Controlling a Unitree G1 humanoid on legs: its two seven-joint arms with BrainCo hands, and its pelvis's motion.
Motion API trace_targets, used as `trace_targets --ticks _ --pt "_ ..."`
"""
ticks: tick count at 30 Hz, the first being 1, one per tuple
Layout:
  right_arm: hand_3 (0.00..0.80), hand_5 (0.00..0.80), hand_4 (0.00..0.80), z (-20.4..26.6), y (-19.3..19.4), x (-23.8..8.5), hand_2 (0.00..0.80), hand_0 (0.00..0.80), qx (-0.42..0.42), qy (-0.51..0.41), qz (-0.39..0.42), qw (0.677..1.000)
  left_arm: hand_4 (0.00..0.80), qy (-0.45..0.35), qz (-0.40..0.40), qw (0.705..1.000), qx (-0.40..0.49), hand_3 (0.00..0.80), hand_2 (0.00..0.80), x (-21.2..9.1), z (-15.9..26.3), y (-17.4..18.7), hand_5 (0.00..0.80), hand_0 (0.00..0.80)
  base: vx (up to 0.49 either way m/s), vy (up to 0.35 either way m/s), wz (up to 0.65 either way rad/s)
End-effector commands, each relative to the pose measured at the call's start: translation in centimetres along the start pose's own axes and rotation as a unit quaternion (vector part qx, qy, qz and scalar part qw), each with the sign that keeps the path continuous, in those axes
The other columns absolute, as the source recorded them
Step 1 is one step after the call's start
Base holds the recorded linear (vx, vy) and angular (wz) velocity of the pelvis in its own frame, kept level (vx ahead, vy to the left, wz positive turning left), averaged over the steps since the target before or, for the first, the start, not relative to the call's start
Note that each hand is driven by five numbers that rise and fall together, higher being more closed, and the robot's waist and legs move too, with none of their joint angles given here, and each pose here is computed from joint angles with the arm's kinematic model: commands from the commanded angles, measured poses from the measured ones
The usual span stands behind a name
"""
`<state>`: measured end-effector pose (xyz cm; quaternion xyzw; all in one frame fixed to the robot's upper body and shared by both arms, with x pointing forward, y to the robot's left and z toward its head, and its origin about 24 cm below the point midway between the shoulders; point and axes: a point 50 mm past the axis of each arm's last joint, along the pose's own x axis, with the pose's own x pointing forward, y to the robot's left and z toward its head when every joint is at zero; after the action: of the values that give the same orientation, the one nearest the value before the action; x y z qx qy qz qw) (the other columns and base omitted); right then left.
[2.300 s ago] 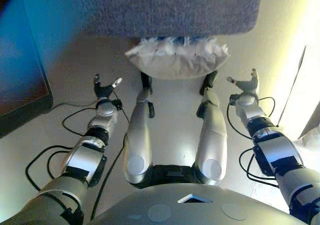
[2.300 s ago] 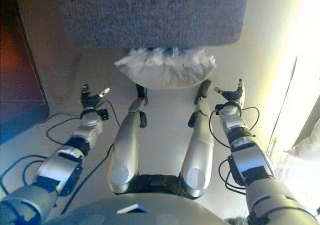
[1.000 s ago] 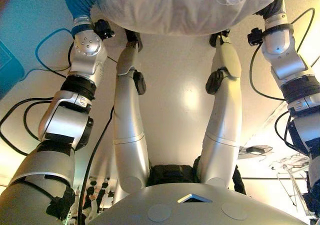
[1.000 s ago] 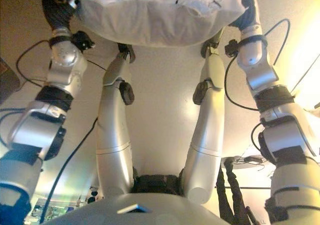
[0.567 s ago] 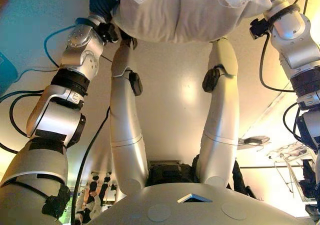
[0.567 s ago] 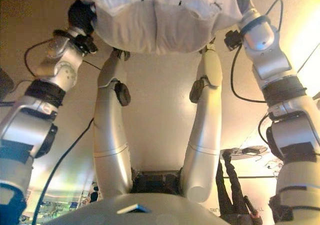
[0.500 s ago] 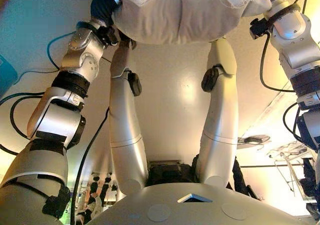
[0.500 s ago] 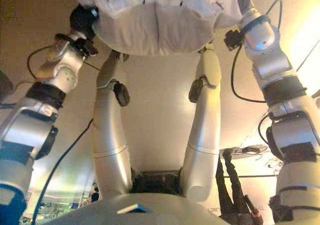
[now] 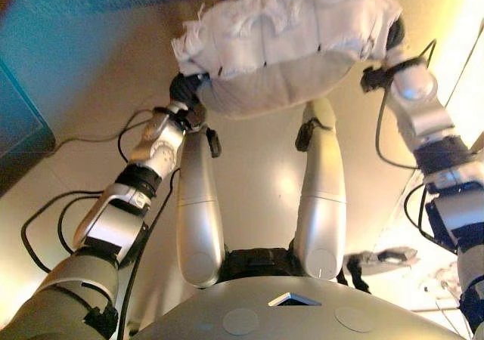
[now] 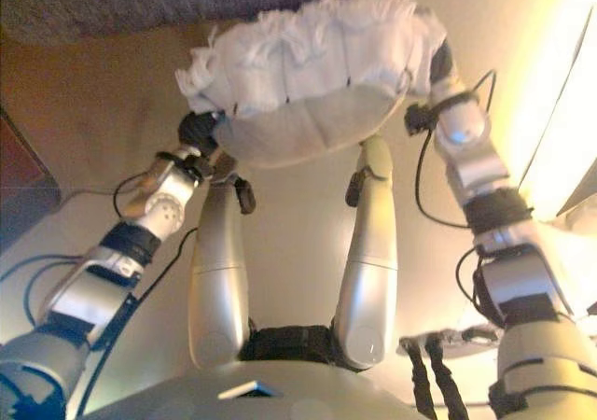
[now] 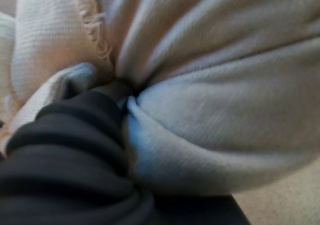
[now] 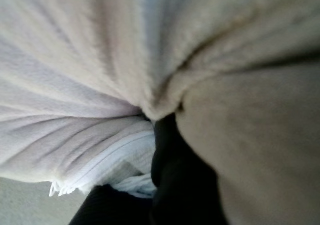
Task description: Pick up the cushion and take it to the sofa
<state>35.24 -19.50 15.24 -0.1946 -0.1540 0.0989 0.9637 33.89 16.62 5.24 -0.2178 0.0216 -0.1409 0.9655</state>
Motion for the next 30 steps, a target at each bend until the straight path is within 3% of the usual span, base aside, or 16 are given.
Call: trace_targets --ticks 1,6,13,18,25,30 --pt "0.8 0.8 0.8 5.2 5.1 -1.2 0.8 0.8 0.046 -0.173 0.078 0.981 0.8 -0.097 -0.181 0.979 -0.007 0.8 0.8 0.2 1.3 -8.3 0.8 0.8 0.047 -0.04 -0.18" --pt "0.8 0.8 0.8 3.4 5.5 -4.3 0.8 0.8 0.058 -0.155 0.083 0.983 0.8 -0.1 -0.18 0.979 -0.007 0.8 0.8 -2.5 0.6 -7.4 0.8 0.8 0.038 -0.028 -0.15" --pt "0.8 0.8 0.8 2.5 6.3 -8.7 0.8 0.8 0.071 -0.148 0.079 0.983 0.8 -0.156 -0.095 0.983 0.016 0.8 0.8 -6.4 1.6 -5.0 0.8 0.8 0.142 -0.021 -0.03" --pt "0.8 0.8 0.8 2.0 7.0 -11.3 0.8 0.8 0.103 -0.127 0.06 0.985 0.8 -0.15 -0.062 0.987 -0.003 0.8 0.8 -9.5 0.4 -4.7 0.8 0.8 0.25 -0.017 0.07" --pt "0.8 0.8 0.8 1.6 7.5 -12.9 0.8 0.8 0.129 -0.09 0.055 0.986 0.8 -0.11 -0.012 0.994 -0.023 0.8 0.8 -11.8 -1.5 -4.0 0.8 0.8 0.151 -0.022 0.09" --pt "0.8 0.8 0.8 1.6 7.5 -13.3 0.8 0.8 0.133 -0.08 0.045 0.987 0.8 -0.106 -0.018 0.994 -0.015 0.8 0.8 -12.3 -1.1 -3.8 0.8 0.8 0.041 -0.063 0.01"
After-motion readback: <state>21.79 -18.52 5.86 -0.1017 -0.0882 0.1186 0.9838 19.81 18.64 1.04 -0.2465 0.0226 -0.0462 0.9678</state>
